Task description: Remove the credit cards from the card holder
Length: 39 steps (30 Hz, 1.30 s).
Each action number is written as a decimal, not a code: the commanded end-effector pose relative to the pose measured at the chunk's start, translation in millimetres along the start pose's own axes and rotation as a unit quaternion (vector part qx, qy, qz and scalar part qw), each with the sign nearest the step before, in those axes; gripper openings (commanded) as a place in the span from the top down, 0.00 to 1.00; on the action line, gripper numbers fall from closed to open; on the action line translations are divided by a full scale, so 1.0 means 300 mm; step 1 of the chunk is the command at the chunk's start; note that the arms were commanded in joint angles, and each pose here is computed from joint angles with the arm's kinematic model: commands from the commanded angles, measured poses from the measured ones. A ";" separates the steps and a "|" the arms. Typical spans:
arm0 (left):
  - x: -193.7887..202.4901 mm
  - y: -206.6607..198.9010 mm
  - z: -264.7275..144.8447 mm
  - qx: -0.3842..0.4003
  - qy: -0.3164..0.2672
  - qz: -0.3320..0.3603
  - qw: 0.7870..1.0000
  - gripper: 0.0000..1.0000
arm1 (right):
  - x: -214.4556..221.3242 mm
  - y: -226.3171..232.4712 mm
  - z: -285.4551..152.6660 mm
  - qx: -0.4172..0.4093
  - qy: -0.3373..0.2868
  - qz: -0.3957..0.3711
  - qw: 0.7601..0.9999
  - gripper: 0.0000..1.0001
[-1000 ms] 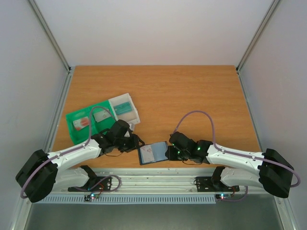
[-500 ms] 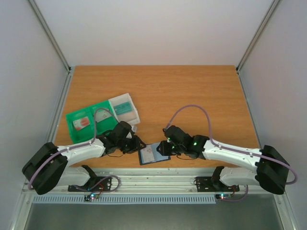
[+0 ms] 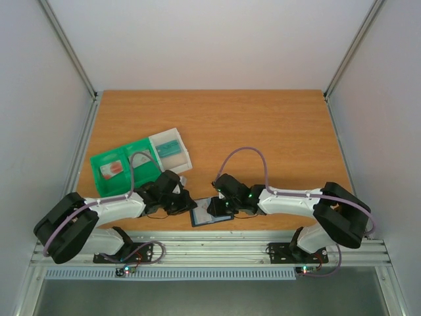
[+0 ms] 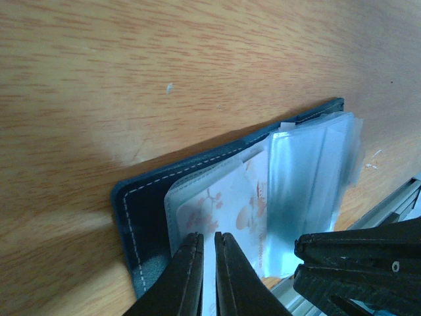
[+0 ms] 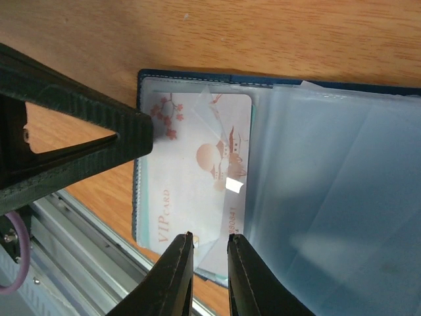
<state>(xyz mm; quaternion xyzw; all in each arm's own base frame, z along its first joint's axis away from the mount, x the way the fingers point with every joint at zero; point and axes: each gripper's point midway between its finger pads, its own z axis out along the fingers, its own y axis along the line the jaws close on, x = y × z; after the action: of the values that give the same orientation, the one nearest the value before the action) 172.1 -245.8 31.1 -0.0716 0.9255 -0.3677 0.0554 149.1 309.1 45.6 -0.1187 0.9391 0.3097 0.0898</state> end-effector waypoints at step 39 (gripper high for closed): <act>0.006 0.059 0.005 -0.017 -0.017 0.002 1.000 0.87 | -0.049 -0.061 0.038 -0.082 -0.028 0.064 0.994 0.99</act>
<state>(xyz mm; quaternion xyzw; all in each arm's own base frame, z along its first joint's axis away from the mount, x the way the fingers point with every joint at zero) 167.8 -235.9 20.2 -0.0790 0.9303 -0.3532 0.0594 166.4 305.3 21.5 -0.0566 0.9205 0.3792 0.0753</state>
